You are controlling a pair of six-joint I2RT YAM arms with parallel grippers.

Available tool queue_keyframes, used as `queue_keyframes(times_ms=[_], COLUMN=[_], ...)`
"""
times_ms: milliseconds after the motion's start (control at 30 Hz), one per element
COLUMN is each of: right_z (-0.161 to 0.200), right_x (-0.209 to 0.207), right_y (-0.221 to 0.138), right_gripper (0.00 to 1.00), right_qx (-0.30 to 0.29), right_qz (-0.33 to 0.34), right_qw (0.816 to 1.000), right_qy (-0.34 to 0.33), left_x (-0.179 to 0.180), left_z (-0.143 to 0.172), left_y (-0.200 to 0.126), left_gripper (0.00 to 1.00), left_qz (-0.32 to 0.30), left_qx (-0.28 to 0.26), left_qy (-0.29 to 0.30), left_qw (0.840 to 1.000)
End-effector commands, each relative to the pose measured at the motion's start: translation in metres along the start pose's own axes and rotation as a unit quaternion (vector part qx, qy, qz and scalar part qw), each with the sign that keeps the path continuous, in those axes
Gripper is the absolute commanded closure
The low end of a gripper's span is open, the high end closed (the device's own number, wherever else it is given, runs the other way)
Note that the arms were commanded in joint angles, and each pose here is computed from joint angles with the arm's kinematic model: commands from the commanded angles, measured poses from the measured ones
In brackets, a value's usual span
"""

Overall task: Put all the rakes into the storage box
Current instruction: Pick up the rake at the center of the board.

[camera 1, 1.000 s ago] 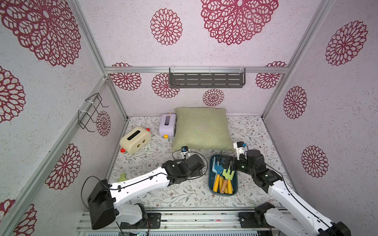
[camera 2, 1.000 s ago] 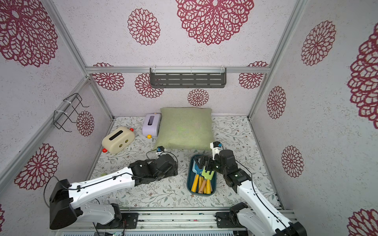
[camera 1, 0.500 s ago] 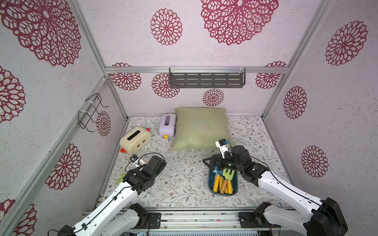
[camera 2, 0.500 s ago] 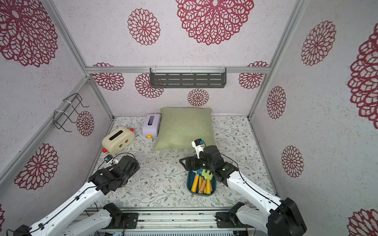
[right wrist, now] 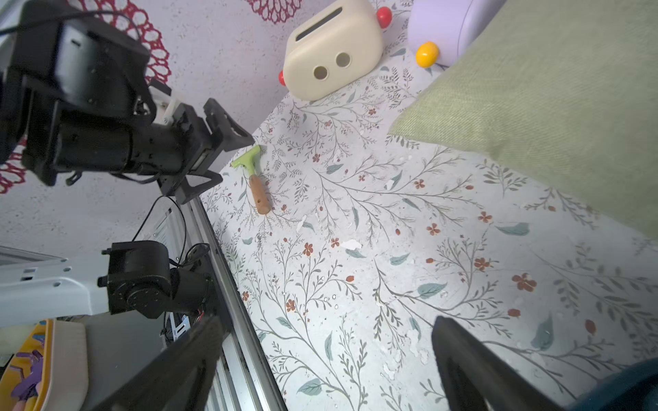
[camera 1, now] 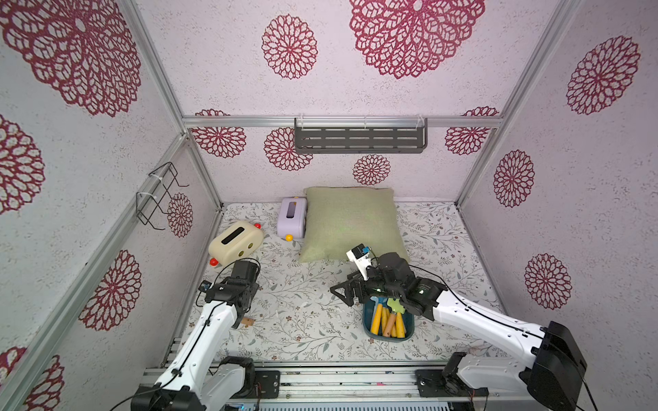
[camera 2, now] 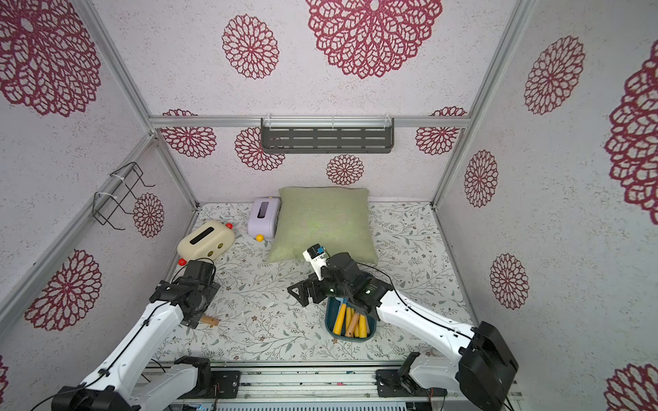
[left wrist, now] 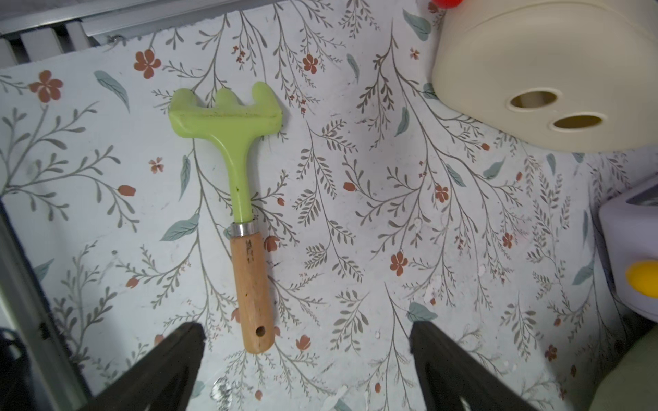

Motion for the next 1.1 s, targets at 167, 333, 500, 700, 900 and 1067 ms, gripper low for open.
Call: queue_keyframes(times_ms=[167,333,500,700,900,1067], right_z=[-0.012,-0.012,-0.011,-0.008,-0.005,0.0], right_x=[0.007,0.007,0.005,0.001,-0.004,-0.008], right_y=[0.003,0.005,0.009,0.013,0.016,0.018], right_gripper=[0.01,0.01,0.01,0.01,0.01,0.01], right_qx=[-0.007,-0.002,0.003,0.011,0.015,0.02], right_qz=[0.021,0.026,0.031,0.041,0.052,0.059], right_qw=[1.0,1.0,0.999,0.999,0.998,0.998], right_qy=[-0.016,-0.015,-0.014,-0.016,-0.021,-0.02], left_x=[-0.014,-0.018,-0.018,-0.02,-0.023,-0.026], left_z=[-0.017,-0.026,-0.027,-0.021,-0.009,0.002], left_y=[0.039,0.063,0.089,0.108,0.101,0.087], left_gripper=[0.14,0.13,0.13,0.22,0.34,0.46], left_qz=[-0.032,-0.027,-0.048,-0.067,-0.057,-0.051], left_qx=[0.049,0.07,0.106,0.128,0.13,0.116], left_qy=[-0.011,-0.023,-0.026,-0.021,-0.012,0.007], left_qw=[0.998,0.997,0.993,0.989,0.99,0.992])
Point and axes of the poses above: each gripper's point midway between its finger pads, its own y axis out along the fingers, its own x axis along the line the jaws close on, z = x × y, the point moved 4 cm from there along -y, back along the fingers, and after that the axes turned 3 degrees about -y, right-handed, at the moved point
